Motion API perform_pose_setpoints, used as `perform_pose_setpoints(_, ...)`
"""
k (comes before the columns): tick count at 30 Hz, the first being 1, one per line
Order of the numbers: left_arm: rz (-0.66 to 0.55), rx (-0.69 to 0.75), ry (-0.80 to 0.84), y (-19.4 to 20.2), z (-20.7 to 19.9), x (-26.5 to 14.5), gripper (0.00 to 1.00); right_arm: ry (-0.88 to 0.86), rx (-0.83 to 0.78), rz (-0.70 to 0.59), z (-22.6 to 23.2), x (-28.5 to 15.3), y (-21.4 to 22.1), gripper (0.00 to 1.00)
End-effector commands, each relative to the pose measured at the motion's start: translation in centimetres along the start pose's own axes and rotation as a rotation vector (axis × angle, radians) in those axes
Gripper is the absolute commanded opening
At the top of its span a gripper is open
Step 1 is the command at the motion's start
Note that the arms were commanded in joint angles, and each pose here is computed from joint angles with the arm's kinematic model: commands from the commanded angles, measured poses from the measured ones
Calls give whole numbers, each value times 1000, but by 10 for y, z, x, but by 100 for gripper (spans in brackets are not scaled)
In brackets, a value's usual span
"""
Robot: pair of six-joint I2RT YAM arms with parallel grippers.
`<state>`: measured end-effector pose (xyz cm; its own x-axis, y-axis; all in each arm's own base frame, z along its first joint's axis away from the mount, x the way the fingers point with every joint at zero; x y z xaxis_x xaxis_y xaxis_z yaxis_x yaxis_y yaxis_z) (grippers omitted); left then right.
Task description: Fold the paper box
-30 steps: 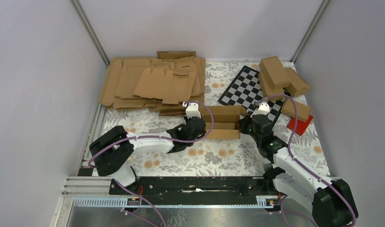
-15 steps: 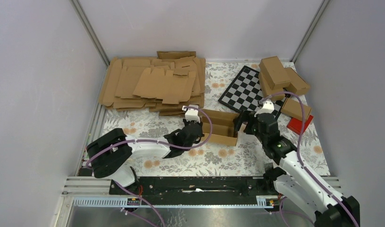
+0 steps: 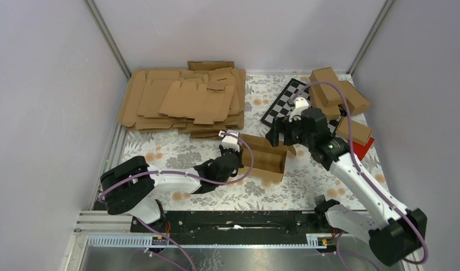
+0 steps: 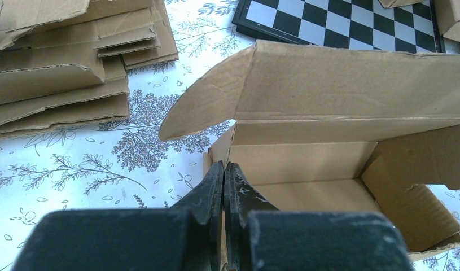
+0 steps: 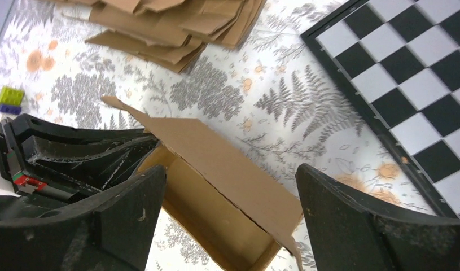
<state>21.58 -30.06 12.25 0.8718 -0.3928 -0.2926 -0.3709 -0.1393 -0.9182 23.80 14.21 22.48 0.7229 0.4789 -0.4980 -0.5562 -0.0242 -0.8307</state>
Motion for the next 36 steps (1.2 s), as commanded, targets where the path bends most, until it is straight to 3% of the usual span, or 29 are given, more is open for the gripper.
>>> perform_pose_setpoints(1, -56, -30, 58, -13, -8, -7, 0, -154, -73, 158, 25, 8, 10, 90)
perform_pose_setpoints(4, -58, -33, 80, -10, -7, -10, 0, -144, -134, 227, 33, 16, 25, 86)
perform_pose_setpoints(9, -57, -30, 117, -3, -6, -15, 0, -154, -146, 277, 37, 17, 39, 68)
perform_pose_setpoints(22, -25, -31, 154, 6, 0, -28, 1, -187, -165, 345, 50, 12, 79, 45)
perform_pose_setpoints(26, 1, -28, 171, 0, -4, -33, 24, -140, -185, 348, 50, 14, 84, 43)
perform_pose_setpoints(29, 39, -43, 176, -9, -8, -41, 52, -91, -185, 347, 45, 15, 86, 42)
perform_pose_setpoints(33, 110, -67, 128, -14, -3, -52, 65, -62, -188, 345, 42, 18, 87, 38)
perform_pose_setpoints(36, 191, -77, 89, -16, -1, -62, 68, -64, -189, 339, 42, 17, 85, 38)
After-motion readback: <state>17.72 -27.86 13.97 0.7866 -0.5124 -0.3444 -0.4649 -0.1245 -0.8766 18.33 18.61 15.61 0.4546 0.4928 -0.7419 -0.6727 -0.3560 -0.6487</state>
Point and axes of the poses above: each gripper's point midway between its finger pads, its own x axis out along the fingers, its own z axis along the line the jaws close on, y = z × x, the point moved 5 cm from there along -x, back along the fingers, and after that the axes turned 2 degrees about -x, right-handed, at the moved point
